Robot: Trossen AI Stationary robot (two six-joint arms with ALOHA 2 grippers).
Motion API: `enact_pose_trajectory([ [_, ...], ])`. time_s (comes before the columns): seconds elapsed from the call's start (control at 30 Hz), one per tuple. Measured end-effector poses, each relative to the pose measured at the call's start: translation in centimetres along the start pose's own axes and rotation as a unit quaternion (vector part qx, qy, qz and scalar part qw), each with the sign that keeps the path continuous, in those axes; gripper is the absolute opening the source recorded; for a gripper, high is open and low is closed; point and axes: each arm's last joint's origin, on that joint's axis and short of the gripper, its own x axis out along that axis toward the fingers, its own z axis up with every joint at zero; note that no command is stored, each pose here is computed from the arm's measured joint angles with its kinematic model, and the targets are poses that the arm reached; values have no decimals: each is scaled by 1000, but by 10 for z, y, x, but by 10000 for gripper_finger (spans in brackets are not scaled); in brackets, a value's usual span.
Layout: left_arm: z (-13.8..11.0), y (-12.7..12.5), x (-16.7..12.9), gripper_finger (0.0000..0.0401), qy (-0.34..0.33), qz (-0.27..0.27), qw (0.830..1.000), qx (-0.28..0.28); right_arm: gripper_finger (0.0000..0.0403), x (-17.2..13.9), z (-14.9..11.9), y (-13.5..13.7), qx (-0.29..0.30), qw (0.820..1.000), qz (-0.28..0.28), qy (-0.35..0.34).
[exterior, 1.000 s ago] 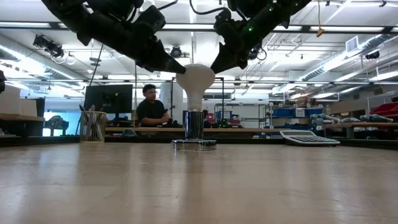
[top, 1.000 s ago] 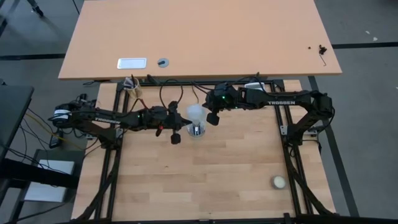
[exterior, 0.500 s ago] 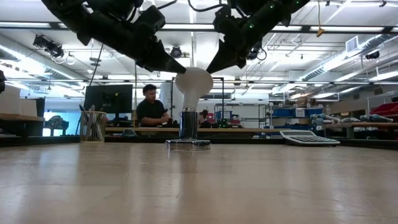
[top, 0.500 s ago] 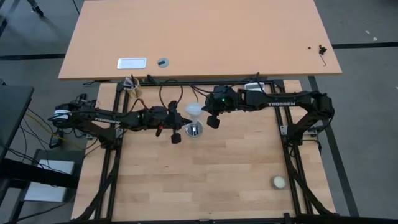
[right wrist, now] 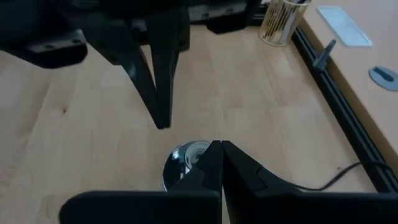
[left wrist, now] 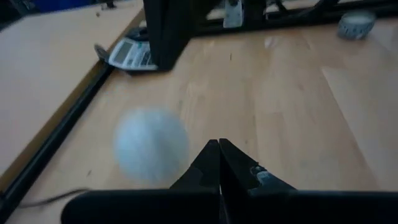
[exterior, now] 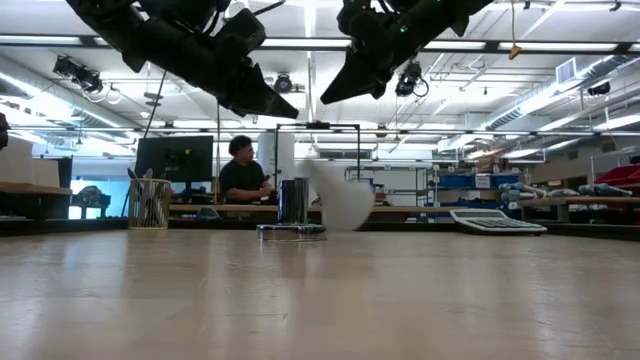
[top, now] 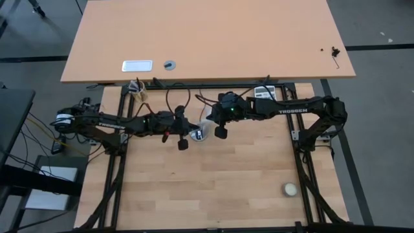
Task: Screw lightbulb
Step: Insert the white lightbulb into the silver lamp
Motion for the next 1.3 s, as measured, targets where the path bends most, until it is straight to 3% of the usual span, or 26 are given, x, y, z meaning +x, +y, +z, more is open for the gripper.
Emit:
enact_pose_trajectory([
  [0.3,-23,-2,-1,1,38,18,999,-24,27,0,-7,-2,1,999,-6,37],
  [0.47,-29,-2,-1,1,46,18,998,-32,43,-2,-18,-13,7,994,-54,93],
  [0.57,-29,-2,-1,1,44,18,998,-32,60,-4,-25,-23,17,987,-96,127],
  [0.8,-28,-2,-1,1,36,19,999,-33,126,-7,-34,-40,26,978,-124,164],
  [1.03,-28,-2,-1,1,37,18,999,-33,192,-13,-43,-61,1,958,-189,214],
  [1.3,-29,-2,-1,1,42,17,998,-33,221,-26,-65,-91,-50,930,-174,319],
])
